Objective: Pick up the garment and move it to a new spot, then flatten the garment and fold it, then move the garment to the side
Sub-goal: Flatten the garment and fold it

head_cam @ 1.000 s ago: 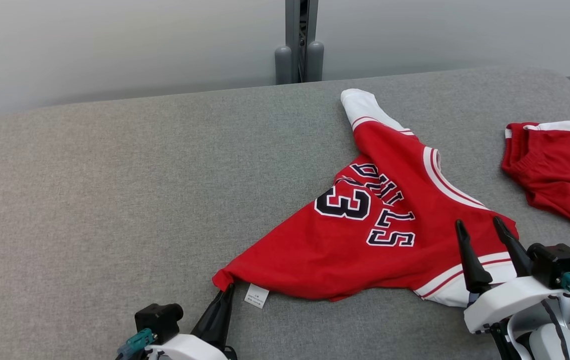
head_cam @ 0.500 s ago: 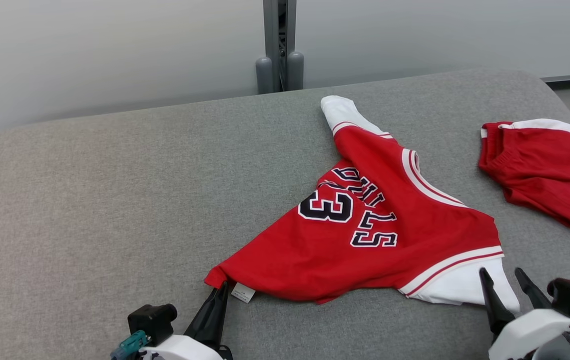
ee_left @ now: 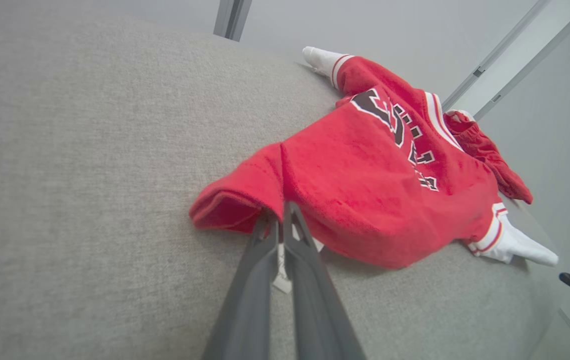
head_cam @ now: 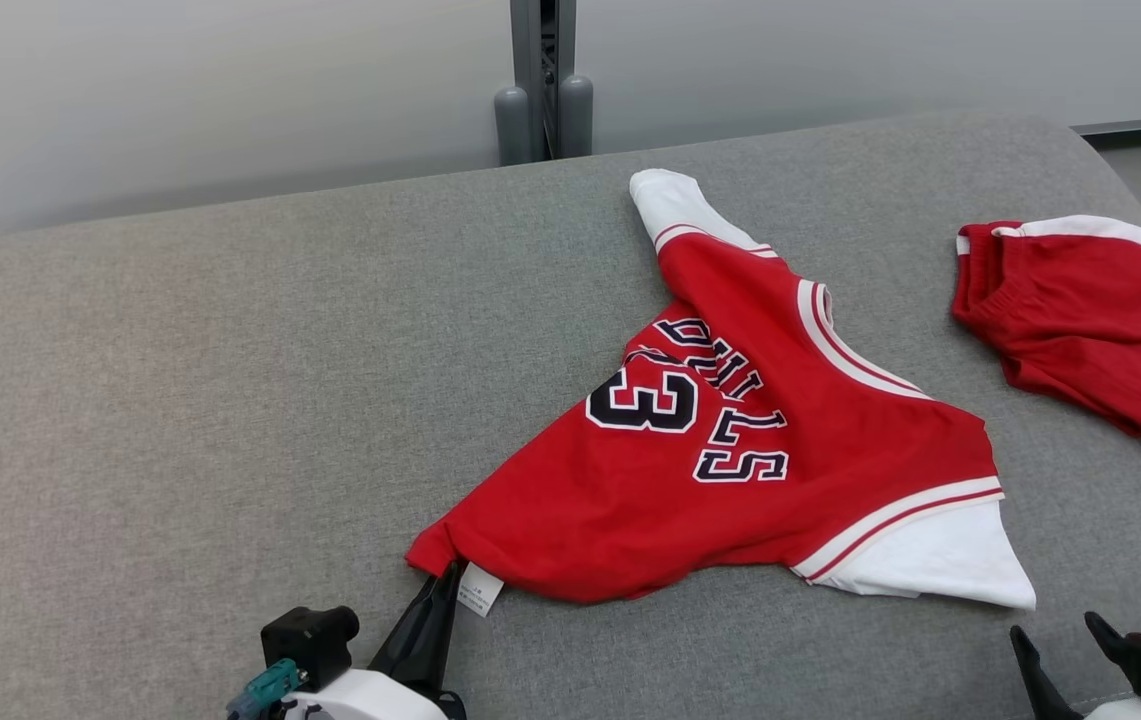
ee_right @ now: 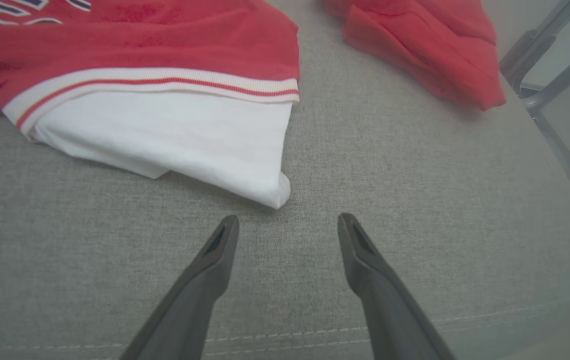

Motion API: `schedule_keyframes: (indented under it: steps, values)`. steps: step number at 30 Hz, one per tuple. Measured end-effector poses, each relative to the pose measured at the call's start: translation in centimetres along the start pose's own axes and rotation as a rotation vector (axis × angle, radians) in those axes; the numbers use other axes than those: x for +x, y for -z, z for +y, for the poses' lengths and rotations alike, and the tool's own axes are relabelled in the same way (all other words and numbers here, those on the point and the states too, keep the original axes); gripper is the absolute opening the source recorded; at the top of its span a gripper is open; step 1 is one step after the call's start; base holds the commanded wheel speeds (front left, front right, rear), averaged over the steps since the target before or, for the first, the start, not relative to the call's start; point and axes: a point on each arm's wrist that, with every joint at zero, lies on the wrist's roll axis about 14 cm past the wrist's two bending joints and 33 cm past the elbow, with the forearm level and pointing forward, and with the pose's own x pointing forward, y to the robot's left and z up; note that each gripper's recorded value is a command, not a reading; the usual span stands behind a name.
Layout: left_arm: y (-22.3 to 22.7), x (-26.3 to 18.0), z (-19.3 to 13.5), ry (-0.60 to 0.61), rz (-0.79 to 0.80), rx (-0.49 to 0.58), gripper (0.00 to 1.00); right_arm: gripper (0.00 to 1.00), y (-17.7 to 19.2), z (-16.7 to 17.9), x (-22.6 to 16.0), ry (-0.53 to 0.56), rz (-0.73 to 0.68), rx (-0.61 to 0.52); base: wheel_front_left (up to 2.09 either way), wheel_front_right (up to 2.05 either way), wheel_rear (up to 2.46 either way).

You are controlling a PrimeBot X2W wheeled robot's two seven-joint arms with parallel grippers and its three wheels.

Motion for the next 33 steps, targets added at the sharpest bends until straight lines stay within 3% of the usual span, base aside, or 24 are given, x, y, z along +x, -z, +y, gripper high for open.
schedule_keyframes:
  steps: [10,24,25,26,27,28,29,30,33]
  values:
    - [0.2,0.9,0.2,0.007,0.013,0.003,0.0,1.0,1.3,-0.5,1.0,-0.07,0.062,-0.267,0.0,0.0,0.0]
    - [0.5,0.7,1.8,-0.037,0.02,-0.003,0.0,1.0,1.3,0.0,3.8,-0.127,0.052,-0.393,0.0,0.0,0.0]
    - [0.5,0.7,1.8,-0.039,0.02,-0.003,0.0,0.89,1.3,0.0,3.9,-0.13,0.052,-0.394,0.0,0.0,0.0]
    - [0.5,0.7,1.9,-0.04,0.02,-0.003,0.0,0.54,1.4,0.1,4.0,-0.132,0.055,-0.394,0.0,0.0,0.0]
    - [0.5,0.7,1.9,-0.041,0.02,-0.003,0.0,0.44,1.4,0.2,4.1,-0.136,0.052,-0.394,0.0,0.0,0.0]
    - [0.5,0.7,2.0,-0.042,0.02,-0.003,0.0,0.23,1.4,0.4,4.2,-0.14,0.055,-0.394,0.0,0.0,0.0]
    - [0.5,0.7,2.0,-0.043,0.02,-0.003,0.0,0.1,1.5,0.6,4.2,-0.145,0.058,-0.394,0.0,0.0,0.0]
    - [0.5,0.7,2.1,-0.044,0.02,-0.004,0.0,0.0,1.6,0.7,4.3,-0.149,0.059,-0.393,0.0,0.0,0.0]
    - [0.5,0.7,2.1,-0.044,0.022,-0.002,0.0,0.0,1.8,0.8,4.4,-0.154,0.064,-0.394,0.0,0.0,0.0]
